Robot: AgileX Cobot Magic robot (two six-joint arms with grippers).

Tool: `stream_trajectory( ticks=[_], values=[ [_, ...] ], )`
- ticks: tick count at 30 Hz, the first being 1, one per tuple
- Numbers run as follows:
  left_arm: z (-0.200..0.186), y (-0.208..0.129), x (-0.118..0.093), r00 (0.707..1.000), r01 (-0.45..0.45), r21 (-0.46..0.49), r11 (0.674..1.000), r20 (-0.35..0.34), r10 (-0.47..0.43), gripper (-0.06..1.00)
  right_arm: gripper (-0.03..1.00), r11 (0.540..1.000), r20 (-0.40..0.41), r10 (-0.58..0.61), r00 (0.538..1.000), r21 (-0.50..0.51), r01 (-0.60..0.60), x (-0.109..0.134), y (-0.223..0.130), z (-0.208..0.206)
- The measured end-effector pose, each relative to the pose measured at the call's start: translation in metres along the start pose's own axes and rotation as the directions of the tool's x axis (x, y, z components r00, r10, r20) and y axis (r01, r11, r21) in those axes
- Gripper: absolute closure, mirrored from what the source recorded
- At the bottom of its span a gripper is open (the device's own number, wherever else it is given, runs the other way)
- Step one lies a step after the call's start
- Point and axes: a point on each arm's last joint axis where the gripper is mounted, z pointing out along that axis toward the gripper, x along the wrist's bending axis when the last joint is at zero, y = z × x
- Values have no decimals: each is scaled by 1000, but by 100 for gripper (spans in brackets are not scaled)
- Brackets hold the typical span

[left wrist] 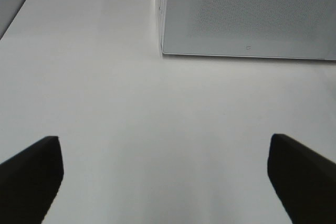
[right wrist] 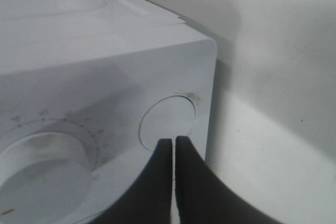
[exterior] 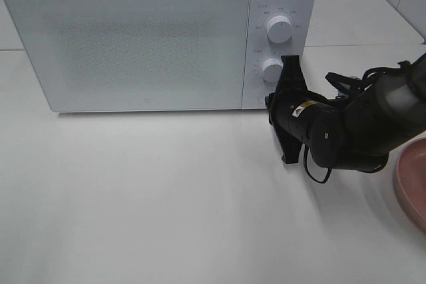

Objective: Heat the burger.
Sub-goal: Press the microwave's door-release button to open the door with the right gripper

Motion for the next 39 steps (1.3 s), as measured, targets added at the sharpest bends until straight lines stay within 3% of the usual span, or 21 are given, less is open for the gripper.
stream_trajectory(
  ticks=[11, 20, 39],
  values=[
    [0, 0, 0, 1000, 0, 0, 1000, 0, 0, -3, 96, 1000, -2, 28, 1000, -11, -28, -2, -3, 15],
    [0, 0, 0, 1000, 0, 2, 1000, 0, 0, -3, 96, 999, -58, 24, 998, -20, -25, 3, -2, 16],
    [0, 0, 0, 1000, 0, 2, 1000, 0, 0, -3, 96, 999, -48, 18, 999, -47, -21, -1, -2, 24]
  ],
)
